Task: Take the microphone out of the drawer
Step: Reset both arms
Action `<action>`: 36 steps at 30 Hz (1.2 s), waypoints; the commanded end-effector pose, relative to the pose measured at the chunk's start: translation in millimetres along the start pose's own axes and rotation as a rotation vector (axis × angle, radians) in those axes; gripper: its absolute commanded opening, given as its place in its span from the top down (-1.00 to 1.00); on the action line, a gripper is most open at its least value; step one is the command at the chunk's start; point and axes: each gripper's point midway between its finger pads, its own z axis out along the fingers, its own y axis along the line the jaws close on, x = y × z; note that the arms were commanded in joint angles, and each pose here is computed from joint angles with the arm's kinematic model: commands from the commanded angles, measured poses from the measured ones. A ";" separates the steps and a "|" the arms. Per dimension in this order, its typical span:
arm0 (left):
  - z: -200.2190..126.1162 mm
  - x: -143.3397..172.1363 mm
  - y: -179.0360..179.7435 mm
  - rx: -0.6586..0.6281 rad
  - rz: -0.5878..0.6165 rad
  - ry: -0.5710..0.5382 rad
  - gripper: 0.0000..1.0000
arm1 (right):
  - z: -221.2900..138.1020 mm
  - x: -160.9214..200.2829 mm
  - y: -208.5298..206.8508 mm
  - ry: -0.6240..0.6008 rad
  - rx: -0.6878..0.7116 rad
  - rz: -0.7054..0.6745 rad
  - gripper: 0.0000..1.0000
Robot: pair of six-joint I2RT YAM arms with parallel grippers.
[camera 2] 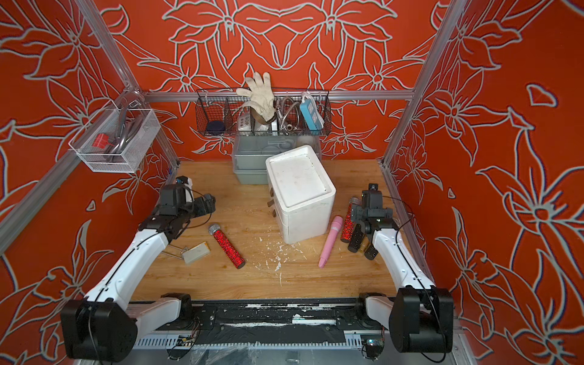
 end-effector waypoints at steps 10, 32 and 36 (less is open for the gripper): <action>42.3 21.3 36.0 -0.094 0.109 -0.248 -0.97 | 29.1 -13.0 55.4 -0.430 -0.061 -0.101 -1.00; 78.7 63.2 26.0 0.001 0.139 -0.231 -0.97 | 43.5 -0.4 44.5 -0.414 -0.092 -0.009 -1.00; 78.5 62.3 25.8 0.002 0.139 -0.233 -0.97 | 43.7 -0.6 44.8 -0.406 -0.094 -0.009 -1.00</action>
